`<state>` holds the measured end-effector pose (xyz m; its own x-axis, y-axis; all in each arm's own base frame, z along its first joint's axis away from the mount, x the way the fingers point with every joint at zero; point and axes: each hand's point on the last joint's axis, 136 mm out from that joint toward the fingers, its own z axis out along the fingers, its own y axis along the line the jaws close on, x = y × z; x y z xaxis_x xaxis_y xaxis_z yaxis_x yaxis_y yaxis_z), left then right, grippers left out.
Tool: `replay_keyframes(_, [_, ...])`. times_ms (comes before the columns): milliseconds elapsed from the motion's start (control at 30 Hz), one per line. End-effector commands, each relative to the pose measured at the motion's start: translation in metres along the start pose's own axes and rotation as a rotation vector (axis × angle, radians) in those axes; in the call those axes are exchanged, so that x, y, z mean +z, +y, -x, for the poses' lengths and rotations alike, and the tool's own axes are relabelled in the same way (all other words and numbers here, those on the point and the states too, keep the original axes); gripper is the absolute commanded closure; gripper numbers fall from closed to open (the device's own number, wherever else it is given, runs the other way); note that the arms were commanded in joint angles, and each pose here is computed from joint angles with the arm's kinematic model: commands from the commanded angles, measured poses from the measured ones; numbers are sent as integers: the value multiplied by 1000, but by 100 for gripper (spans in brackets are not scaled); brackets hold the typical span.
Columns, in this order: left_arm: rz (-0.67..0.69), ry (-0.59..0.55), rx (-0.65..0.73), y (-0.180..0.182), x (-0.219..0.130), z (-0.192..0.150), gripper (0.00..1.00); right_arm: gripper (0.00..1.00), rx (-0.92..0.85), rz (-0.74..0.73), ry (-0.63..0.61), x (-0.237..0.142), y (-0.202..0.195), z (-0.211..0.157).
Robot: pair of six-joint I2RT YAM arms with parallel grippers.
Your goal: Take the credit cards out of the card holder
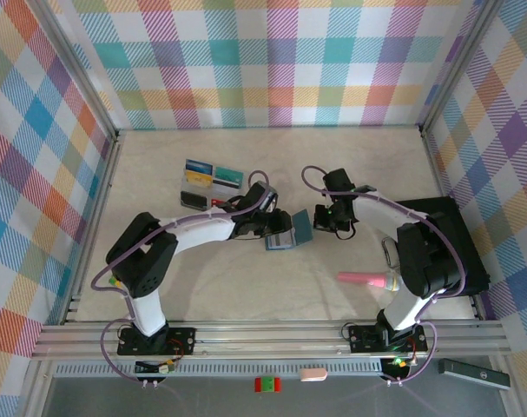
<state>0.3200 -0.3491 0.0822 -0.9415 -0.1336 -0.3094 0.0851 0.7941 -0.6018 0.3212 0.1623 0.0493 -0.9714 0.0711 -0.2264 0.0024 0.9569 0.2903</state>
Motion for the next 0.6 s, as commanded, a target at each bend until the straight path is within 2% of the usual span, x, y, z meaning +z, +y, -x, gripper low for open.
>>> replay_keyframes(0, [-47,24,18,-15,12,2,72,93,32,27,-9,1,0,1])
replay_keyframes(267, [-62,96,-11,-20,47,-2,84,84,66,74,-86,-22,0,10])
replay_keyframes(400, [-7,124,3,-14,56,-8,87,76,63,94,-159,-48,5,19])
replay_keyframes(567, [75,158,3,5,64,-17,90,74,16,205,-190,-69,28,23])
